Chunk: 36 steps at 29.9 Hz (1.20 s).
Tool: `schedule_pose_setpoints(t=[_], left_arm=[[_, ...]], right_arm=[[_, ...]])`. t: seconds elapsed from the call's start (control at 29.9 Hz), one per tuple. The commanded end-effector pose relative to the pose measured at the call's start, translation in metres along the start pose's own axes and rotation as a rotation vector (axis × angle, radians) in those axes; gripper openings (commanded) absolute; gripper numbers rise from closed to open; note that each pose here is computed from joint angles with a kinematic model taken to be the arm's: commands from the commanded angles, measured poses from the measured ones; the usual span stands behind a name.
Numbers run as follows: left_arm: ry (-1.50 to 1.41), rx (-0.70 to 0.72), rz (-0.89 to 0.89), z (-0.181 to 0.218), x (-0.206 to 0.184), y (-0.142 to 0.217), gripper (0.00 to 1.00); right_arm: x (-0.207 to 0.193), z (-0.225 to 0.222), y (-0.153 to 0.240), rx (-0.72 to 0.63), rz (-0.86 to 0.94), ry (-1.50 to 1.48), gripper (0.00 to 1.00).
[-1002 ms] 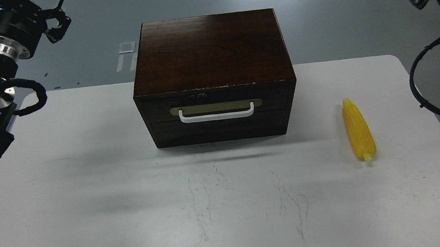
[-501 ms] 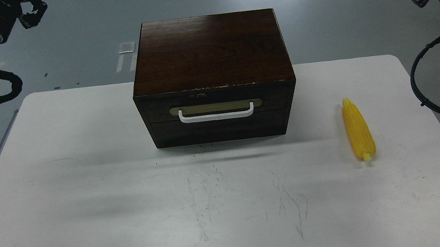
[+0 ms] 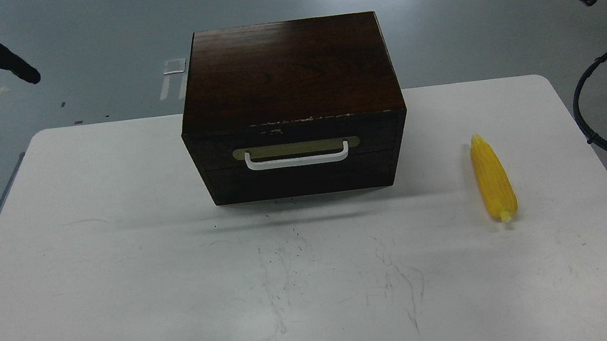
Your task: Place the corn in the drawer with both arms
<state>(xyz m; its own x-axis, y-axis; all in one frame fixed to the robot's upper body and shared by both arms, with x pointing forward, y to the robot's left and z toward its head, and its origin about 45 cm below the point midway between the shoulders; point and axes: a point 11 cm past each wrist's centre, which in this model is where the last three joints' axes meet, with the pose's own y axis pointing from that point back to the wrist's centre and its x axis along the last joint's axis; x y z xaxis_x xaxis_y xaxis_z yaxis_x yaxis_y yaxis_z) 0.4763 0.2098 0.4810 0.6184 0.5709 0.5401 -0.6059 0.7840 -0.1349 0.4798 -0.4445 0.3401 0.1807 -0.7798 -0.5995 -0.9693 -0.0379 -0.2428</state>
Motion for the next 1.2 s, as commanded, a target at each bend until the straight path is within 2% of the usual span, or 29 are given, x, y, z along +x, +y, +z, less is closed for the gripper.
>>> schedule_pose_setpoints(t=[0.0, 0.13, 0.33, 0.67, 0.8, 1.17], left_arm=[[-0.194, -0.014, -0.186, 0.018, -0.048, -0.014, 0.9], [-0.505, -0.014, -0.42, 0.027, -0.112, -0.025, 0.89], [-0.757, 0.022, -0.638, 0.008, -0.168, -0.019, 0.89], [-1.049, 0.12, -0.915, -0.05, -0.223, -0.011, 0.89], [-1.166, 0.139, -1.018, -0.07, -0.241, -0.005, 0.86], [-1.316, 0.181, -1.134, -0.101, -0.252, 0.008, 0.85]], right_arm=[[0.001, -0.001, 0.001, 0.0, 0.003, 0.004, 1.0], [0.002, -0.003, 0.001, 0.002, 0.005, 0.007, 1.0], [0.003, -0.004, 0.002, 0.003, 0.007, 0.009, 1.0], [0.005, -0.004, 0.003, -0.001, 0.01, 0.016, 1.0], [0.012, -0.017, 0.008, 0.007, 0.026, 0.041, 1.0], [0.018, -0.019, 0.012, 0.004, 0.038, 0.052, 1.0]])
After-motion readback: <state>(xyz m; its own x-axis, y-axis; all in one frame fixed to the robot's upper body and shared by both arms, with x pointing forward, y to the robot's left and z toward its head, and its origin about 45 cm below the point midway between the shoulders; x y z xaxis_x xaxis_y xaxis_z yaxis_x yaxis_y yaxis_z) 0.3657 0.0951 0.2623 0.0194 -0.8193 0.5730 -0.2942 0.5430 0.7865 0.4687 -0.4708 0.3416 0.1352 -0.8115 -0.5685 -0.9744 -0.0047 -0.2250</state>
